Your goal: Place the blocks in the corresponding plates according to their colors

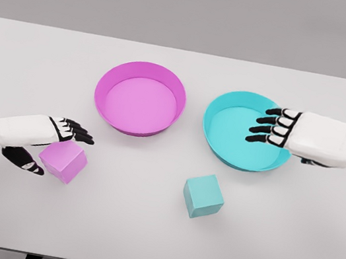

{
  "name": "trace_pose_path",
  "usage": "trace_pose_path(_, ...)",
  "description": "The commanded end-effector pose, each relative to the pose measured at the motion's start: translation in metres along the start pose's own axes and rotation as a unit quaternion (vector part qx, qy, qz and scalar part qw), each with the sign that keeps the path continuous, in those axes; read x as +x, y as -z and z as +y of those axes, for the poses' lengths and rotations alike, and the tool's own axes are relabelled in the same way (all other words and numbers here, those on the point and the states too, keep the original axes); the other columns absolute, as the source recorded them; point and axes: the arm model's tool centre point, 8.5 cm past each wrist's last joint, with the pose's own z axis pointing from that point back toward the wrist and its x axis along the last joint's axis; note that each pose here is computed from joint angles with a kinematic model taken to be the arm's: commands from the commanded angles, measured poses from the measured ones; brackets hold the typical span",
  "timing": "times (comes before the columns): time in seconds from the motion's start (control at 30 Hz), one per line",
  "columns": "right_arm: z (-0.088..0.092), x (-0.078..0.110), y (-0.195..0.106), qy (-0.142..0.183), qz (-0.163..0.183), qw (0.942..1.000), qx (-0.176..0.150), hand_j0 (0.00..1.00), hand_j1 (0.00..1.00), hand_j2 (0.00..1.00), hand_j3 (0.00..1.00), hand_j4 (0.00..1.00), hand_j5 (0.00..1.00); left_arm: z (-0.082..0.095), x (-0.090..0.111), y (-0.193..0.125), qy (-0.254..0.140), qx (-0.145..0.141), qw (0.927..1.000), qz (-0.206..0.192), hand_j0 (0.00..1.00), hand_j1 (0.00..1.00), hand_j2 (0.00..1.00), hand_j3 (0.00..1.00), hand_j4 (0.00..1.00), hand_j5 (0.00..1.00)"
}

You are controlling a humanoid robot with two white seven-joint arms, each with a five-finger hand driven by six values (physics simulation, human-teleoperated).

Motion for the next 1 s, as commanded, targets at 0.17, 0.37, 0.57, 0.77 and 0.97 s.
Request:
trace_pose_path(0.17,0.015,0.018,0.027,0.034,-0.043,0.9985,-0.006,1.0,1.0,1.0,1.0,1.0,1.0,-0.006,-0.004,0.003,-0.009,-0.001,1.0,0.004,1.0,1.0,1.0,1.0,1.0,1.0)
trace_pose_path(0.37,0.027,0.028,0.041,0.05,-0.064,0.9967,0.0,1.0,1.0,1.0,1.0,1.0,1.0,-0.01,-0.001,0.011,0.0,-0.005,1.0,-0.001,1.0,1.0,1.0,1.0,1.0,1.0)
trace_pose_path(0.57,0.026,0.038,0.059,0.053,-0.089,0.9946,-0.007,1.0,1.0,1.0,1.0,1.0,1.0,-0.012,-0.001,0.014,0.01,-0.011,0.9999,-0.001,0.94,0.94,0.94,0.94,0.94,0.94)
trace_pose_path(0.77,0.025,0.04,0.064,0.052,-0.096,0.994,-0.011,1.0,1.0,1.0,1.0,1.0,1.0,-0.013,0.0,0.015,0.015,-0.013,0.9998,-0.002,0.74,0.74,0.74,0.74,0.74,0.74)
trace_pose_path(0.97,0.03,0.051,0.079,0.058,-0.119,0.9911,-0.006,1.0,1.0,1.0,1.0,1.0,1.0,-0.012,0.0,0.014,0.016,-0.014,0.9998,-0.001,0.66,0.66,0.66,0.66,0.66,0.66)
